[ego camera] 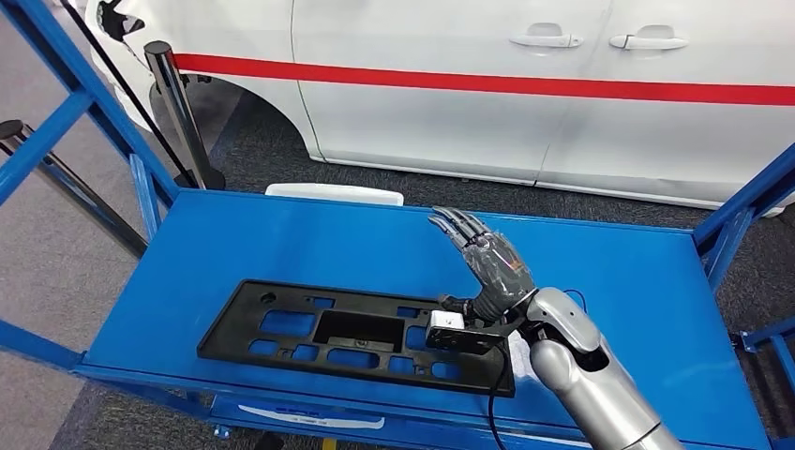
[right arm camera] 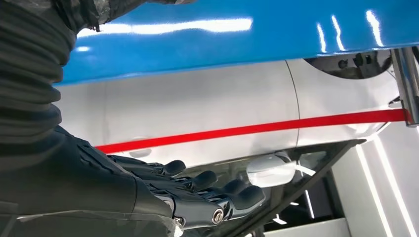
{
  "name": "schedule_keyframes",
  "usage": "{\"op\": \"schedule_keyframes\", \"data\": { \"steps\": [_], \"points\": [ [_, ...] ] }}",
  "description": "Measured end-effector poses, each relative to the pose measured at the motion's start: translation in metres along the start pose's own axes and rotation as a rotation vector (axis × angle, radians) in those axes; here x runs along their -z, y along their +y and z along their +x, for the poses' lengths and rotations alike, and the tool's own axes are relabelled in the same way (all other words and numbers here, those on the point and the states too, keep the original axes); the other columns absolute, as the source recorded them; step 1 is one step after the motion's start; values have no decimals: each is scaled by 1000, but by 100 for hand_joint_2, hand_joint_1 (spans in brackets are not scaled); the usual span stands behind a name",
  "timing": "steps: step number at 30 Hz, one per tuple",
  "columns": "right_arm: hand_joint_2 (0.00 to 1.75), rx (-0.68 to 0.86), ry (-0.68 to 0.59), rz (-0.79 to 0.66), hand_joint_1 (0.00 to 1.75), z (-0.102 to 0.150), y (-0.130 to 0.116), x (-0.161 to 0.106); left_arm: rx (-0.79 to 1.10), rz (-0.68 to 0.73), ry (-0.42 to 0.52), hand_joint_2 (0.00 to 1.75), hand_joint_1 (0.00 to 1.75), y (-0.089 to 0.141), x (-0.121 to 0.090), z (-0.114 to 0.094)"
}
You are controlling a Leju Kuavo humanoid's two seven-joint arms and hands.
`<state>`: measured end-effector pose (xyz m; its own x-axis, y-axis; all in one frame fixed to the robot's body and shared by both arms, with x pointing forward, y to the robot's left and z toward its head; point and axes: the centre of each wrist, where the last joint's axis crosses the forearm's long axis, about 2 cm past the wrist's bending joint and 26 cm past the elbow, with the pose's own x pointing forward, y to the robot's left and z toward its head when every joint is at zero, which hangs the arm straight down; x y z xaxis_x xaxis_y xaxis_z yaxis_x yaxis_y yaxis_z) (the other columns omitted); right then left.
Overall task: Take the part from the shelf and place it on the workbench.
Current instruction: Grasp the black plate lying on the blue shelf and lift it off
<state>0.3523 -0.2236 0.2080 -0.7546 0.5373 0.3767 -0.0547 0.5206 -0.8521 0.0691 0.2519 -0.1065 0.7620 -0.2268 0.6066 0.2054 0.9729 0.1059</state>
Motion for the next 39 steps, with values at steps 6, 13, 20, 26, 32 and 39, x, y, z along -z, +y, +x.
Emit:
{"op": "schedule_keyframes", "data": {
  "steps": [6,13,20,26,32,39],
  "points": [
    [175,14,-41,43,0,4,4,6,4,-1,4,0,0,0,-1,-1],
    [175,14,-60,73,0,7,7,8,15,-1,5,0,0,1,0,-1],
    [175,15,-69,83,0,7,8,8,18,-8,1,0,0,1,0,-1],
    [175,12,-79,71,0,11,10,9,19,-7,1,0,0,1,0,-1],
    [175,11,-90,48,0,18,12,11,16,-4,1,0,0,1,0,-1],
    [175,35,-101,42,0,28,23,9,15,-5,3,0,0,0,-1,-2]
  ]
}}
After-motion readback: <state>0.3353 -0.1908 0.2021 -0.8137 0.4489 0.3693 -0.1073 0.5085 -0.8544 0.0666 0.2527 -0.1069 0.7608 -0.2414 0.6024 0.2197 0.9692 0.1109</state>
